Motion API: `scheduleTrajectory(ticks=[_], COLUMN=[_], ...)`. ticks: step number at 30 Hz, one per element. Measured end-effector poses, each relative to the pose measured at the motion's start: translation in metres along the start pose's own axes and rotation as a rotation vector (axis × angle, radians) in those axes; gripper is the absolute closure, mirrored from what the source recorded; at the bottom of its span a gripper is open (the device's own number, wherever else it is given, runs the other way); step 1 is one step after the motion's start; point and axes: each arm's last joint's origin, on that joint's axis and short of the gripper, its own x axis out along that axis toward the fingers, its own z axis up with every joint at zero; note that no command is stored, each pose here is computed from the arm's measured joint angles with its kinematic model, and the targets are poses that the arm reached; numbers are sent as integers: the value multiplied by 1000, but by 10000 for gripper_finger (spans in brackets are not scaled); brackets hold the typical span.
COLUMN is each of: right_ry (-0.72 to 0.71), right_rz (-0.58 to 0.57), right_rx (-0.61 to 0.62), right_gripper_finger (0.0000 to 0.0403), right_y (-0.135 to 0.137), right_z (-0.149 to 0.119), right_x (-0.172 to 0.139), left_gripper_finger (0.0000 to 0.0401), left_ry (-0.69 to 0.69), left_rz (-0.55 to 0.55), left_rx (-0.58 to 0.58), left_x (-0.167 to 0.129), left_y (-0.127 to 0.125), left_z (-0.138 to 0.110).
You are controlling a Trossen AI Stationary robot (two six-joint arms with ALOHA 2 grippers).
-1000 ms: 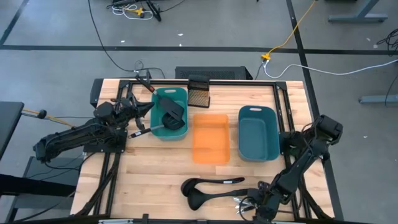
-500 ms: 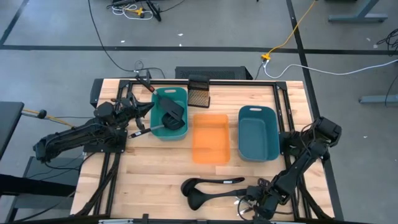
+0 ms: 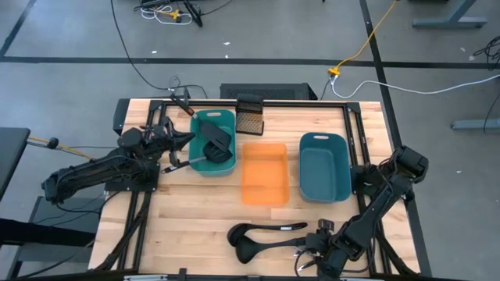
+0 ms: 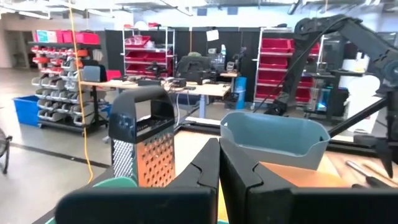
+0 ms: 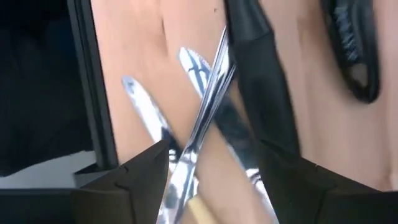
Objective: Pick & Place Kitchen Items
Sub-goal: Adjust the top black serving spoon
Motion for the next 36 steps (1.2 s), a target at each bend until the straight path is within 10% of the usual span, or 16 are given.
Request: scheduleTrajectory(ticks=[8, 17, 36], right_ry=[-13, -59, -1], right_rz=[-50, -47, -25], right_rx=[-33, -115, -134], right_gripper_finger=[199, 392, 278], right_y=[-17, -16, -16], right_z=[16, 20, 17], right_x=[7, 8, 8], left_gripper_finger=[394, 394, 394], left_ry=[-18, -14, 16], left_rz=[31, 34, 54], left_rx=[-6, -12, -9], left_x=[0, 0, 0], left_y=[1, 1, 2], left_z=[2, 1, -2])
